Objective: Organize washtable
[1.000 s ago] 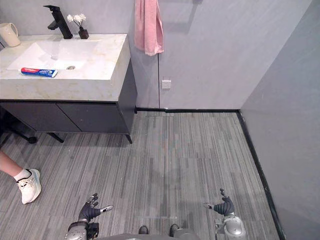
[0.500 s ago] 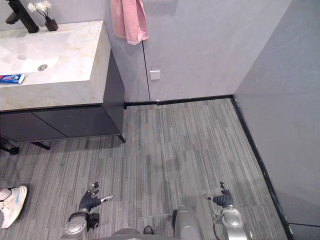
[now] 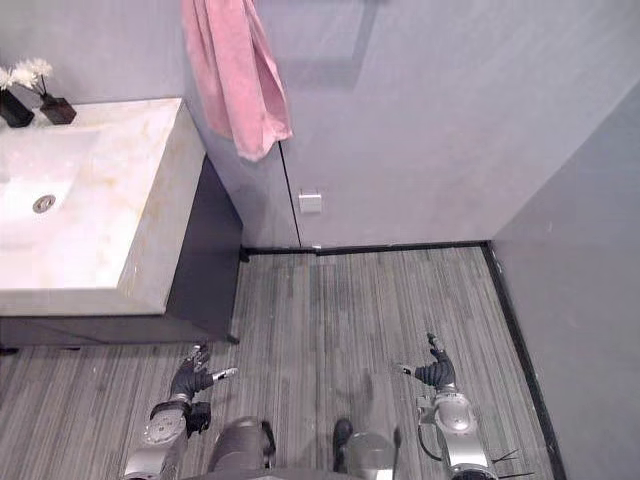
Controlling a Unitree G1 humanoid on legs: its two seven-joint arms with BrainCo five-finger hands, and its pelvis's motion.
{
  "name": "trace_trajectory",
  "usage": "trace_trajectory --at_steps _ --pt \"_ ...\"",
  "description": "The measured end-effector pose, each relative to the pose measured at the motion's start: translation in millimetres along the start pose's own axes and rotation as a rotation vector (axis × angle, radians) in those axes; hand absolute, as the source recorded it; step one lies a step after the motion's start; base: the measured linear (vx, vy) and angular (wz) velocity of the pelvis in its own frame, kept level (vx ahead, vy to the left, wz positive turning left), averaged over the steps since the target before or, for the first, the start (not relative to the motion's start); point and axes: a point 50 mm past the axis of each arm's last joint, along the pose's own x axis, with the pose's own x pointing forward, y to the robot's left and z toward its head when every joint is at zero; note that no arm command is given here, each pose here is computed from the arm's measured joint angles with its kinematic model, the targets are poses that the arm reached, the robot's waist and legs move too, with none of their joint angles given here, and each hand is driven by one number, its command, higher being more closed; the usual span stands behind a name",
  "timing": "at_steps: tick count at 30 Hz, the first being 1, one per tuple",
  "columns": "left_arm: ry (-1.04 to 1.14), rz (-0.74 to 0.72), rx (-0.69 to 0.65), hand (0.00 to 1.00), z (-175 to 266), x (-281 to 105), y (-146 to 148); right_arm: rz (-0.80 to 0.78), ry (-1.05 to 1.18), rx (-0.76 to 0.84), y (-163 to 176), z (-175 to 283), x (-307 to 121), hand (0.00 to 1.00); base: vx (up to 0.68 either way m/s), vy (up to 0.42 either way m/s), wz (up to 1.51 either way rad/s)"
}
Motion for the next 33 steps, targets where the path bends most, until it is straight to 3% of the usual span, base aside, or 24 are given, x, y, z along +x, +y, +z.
trace_trajectory --at_steps 11,20,33 --pt "0.06 0.046 -0.022 0.0 -16 -9 6 0.027 0.083 -0.022 12 -20 -7 0.0 0.53 0.195 -0.18" --pt "0.107 0.047 -0.03 0.0 -26 -10 3 0.025 0.153 -0.048 7 -41 -17 0.0 0.39 -0.063 0.46" --pt "0.134 0.011 -0.07 0.0 -32 -14 -15 -0.02 0.185 0.03 12 -48 -22 0.0 0.16 0.036 0.01"
